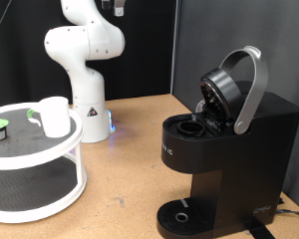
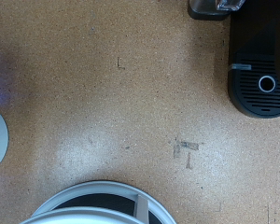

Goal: Make a cup of coffee with the keurig machine

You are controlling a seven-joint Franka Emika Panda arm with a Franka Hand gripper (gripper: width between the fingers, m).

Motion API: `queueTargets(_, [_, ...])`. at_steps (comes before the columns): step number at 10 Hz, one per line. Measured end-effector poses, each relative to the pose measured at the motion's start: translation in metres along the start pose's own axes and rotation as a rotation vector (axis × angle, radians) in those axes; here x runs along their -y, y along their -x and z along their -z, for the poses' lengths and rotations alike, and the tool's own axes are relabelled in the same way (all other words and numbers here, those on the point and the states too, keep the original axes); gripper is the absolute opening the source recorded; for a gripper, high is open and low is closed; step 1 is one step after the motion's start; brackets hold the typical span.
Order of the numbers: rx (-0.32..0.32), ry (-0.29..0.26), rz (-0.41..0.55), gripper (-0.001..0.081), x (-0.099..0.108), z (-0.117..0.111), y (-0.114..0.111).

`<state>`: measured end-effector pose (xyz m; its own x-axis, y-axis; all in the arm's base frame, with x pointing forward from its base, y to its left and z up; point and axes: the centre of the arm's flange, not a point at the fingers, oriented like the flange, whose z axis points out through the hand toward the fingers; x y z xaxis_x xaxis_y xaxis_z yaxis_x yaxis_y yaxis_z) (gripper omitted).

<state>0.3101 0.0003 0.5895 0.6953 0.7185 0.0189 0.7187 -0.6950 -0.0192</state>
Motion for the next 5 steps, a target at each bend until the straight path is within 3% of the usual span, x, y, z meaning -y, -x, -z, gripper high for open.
queueTargets(2, [-0.021,0.001,0.006,0.0803,-0.007,0.002,0.006])
queueTargets(5, [-0.046,-0.011,0.037,0.0803,-0.032,0.006,0.044])
